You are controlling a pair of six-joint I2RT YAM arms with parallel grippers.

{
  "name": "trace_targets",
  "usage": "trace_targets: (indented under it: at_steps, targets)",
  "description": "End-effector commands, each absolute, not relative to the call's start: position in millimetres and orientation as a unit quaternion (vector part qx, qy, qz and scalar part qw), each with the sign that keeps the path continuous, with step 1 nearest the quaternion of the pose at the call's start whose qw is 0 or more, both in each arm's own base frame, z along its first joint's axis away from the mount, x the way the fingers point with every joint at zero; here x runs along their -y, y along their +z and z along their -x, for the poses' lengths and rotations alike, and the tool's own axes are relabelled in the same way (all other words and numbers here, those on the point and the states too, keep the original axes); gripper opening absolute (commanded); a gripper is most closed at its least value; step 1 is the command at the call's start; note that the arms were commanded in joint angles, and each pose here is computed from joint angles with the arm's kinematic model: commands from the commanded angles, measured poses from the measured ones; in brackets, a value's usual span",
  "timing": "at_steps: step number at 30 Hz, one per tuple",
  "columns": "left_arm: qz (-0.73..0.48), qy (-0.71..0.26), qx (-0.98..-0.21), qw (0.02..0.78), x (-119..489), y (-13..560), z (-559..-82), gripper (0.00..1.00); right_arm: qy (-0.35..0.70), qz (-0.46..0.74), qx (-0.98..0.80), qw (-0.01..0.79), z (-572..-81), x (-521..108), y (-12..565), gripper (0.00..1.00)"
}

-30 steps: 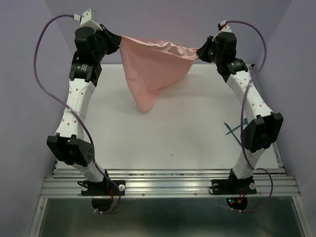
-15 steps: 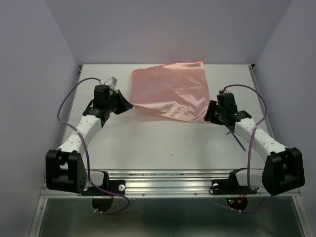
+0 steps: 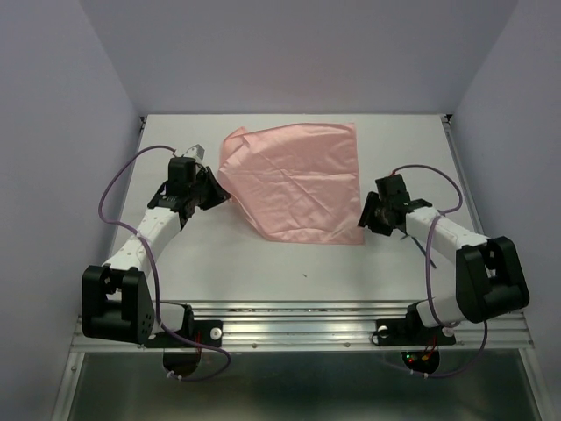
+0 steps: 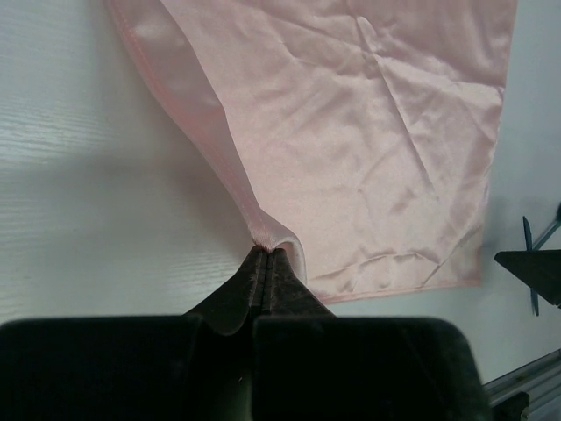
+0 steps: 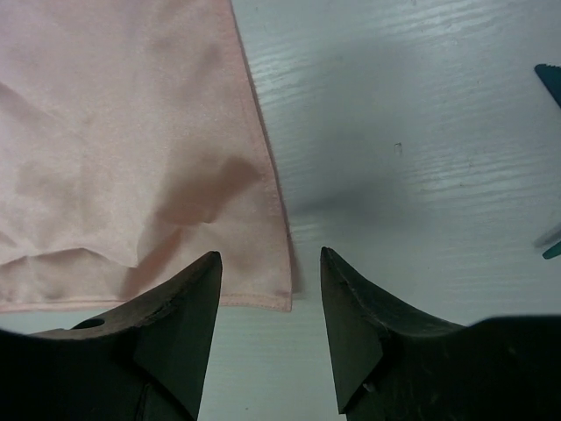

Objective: Fold the napkin into a case and place the utensils inside
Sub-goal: Flatten out the napkin at the center of the board.

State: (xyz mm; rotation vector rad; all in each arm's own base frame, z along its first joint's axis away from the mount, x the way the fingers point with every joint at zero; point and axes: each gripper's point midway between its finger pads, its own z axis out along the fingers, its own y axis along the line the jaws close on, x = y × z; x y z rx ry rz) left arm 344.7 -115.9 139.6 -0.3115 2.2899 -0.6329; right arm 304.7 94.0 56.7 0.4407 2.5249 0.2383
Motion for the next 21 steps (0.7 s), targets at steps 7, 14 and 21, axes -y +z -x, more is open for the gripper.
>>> trace_targets:
  at_steps: [7,14,21]
  targets:
    - [0.118,-0.245,-0.883,0.383,115,145,-347,0.00,0.128,-0.197,-0.941,0.242,-285,-106,19,0.64]
    - [0.121,-0.246,-0.882,0.383,115,146,-349,0.00,0.161,-0.219,-0.937,0.220,-266,-114,8,0.51]
    - [0.123,-0.248,-0.881,0.384,116,147,-349,0.00,0.149,-0.225,-0.933,0.236,-260,-115,16,0.50]
